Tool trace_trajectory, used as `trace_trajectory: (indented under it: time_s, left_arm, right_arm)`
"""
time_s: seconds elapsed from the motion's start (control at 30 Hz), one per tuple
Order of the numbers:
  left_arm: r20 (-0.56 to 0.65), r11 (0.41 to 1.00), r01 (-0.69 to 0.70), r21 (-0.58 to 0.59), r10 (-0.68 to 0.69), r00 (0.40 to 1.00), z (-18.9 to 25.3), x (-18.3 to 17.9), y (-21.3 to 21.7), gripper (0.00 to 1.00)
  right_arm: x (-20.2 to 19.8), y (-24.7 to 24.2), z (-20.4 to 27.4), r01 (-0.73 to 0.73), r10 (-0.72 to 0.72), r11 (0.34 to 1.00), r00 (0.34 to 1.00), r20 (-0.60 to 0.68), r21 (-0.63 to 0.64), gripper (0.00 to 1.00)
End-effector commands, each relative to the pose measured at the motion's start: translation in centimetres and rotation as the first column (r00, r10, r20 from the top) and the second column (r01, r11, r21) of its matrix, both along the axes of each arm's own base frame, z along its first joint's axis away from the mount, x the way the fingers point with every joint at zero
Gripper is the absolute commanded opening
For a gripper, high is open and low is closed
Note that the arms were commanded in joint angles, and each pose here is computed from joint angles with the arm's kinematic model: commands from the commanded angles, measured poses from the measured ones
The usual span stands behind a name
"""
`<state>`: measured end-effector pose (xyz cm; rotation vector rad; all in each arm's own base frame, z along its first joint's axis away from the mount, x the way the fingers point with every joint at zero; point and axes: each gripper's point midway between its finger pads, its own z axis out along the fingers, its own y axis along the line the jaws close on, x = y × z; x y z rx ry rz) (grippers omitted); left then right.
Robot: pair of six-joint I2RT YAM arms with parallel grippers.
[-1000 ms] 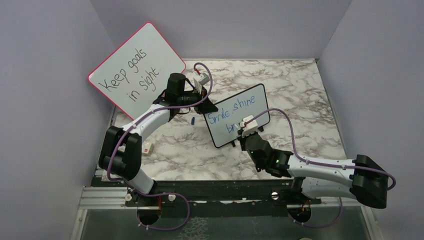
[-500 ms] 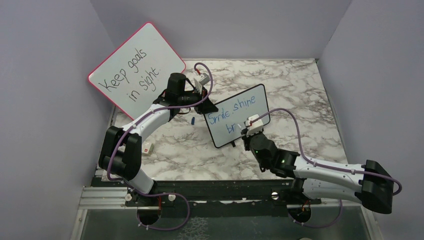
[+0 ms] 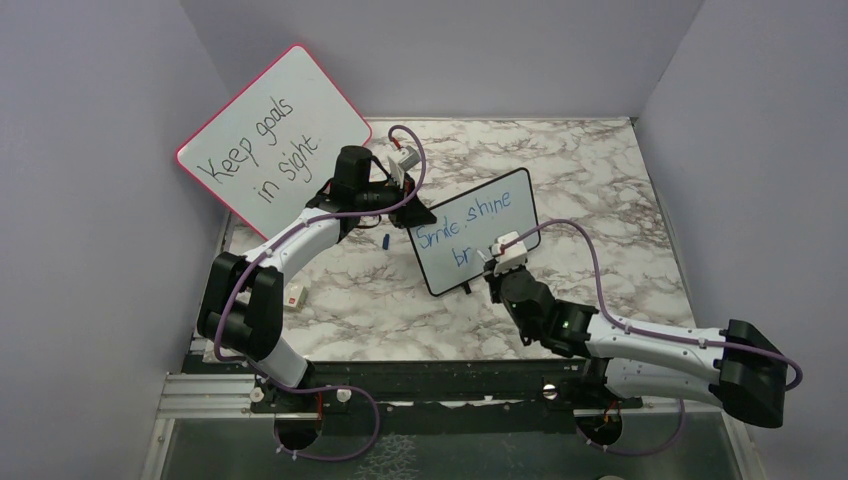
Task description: Write a sentence on the whiteboard
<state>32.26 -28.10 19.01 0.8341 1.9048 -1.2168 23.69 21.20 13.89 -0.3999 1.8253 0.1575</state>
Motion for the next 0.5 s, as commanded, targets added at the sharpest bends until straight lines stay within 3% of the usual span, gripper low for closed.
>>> trace_trajectory:
  time_s: [0.0,0.47]
  left_arm:
    - [0.024,0.998,-0.014,0.068,0.012,1.0,-1.65,0.25,0.31,0.0]
    - [0.022,0.998,-0.012,0.067,0.01,1.0,-1.7,0.24,0.27,0.0]
  right_arm:
    - [0.5,0.2,0.62,0.007,-0.007,0.999,1.0,0.027,0.034,0.01]
    - [0.9,0.94,0.69,-0.017,0.015,0.999,0.999,0.041,0.046,0.01]
